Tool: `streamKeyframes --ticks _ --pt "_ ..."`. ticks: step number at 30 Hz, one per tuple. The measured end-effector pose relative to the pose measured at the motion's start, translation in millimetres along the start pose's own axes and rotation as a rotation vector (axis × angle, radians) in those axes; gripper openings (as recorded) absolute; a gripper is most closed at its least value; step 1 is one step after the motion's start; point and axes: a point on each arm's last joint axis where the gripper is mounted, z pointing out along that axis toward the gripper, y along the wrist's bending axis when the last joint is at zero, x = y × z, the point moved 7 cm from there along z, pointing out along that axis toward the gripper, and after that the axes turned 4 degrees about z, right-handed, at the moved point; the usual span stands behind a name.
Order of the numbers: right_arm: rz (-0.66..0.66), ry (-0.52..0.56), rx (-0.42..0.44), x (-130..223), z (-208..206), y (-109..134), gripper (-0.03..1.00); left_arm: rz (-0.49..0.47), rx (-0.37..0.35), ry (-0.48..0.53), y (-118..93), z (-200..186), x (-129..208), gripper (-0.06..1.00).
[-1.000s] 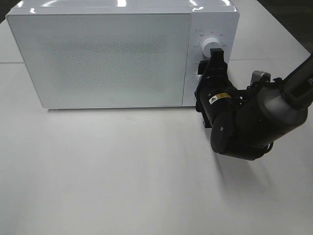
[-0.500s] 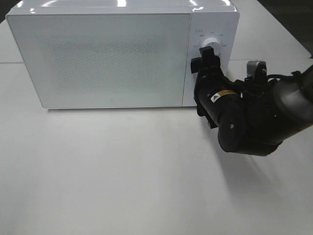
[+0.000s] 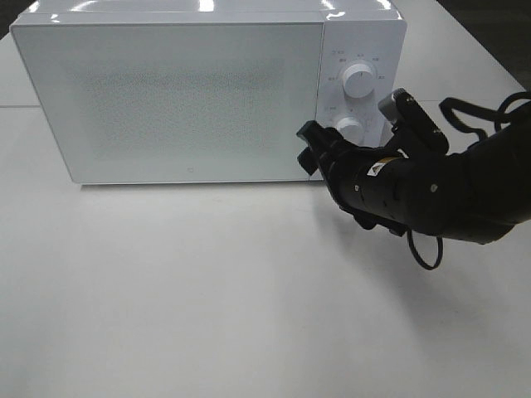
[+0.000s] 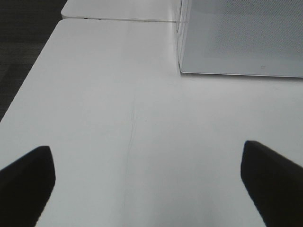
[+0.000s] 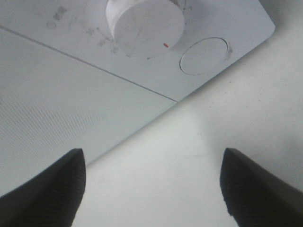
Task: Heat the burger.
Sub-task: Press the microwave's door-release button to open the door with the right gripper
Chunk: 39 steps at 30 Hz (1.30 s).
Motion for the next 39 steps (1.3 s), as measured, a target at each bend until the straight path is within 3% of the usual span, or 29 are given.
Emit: streamKeyframes --ticks 2,3,5,8,14,16,24,26,39 --pt "-0.147 0.069 0.032 2 -6 -4 0.75 0.000 0.000 0.000 0 0 0 0.99" --pt "-0.147 0.069 0.032 2 -6 -4 0.75 0.000 0.000 0.000 0 0 0 0.99" --pt "-0.336 0.163 0.064 2 -14 -11 0.75 0.000 0.000 0.000 0 0 0 0.99" --pt "-0.448 0.257 0.096 5 -21 -21 0.75 0.000 0.000 0.000 0 0 0 0.99" --pt "-0.561 0.348 0.124 5 -32 -31 0.75 0.000 0.000 0.000 0 0 0 0.99" --pt "-0.669 0.435 0.143 7 -47 -36 0.75 0.000 0.000 0.000 0 0 0 0.99" --pt "-0.765 0.472 0.134 -2 -75 -25 0.75 0.000 0.000 0.000 0 0 0 0.99" --pt "-0.793 0.496 0.137 -7 -98 -21 0.75 0.000 0.000 0.000 0 0 0 0.99" --pt "-0.842 0.502 0.123 -20 -160 -13 0.75 0.000 0.000 0.000 0 0 0 0.99"
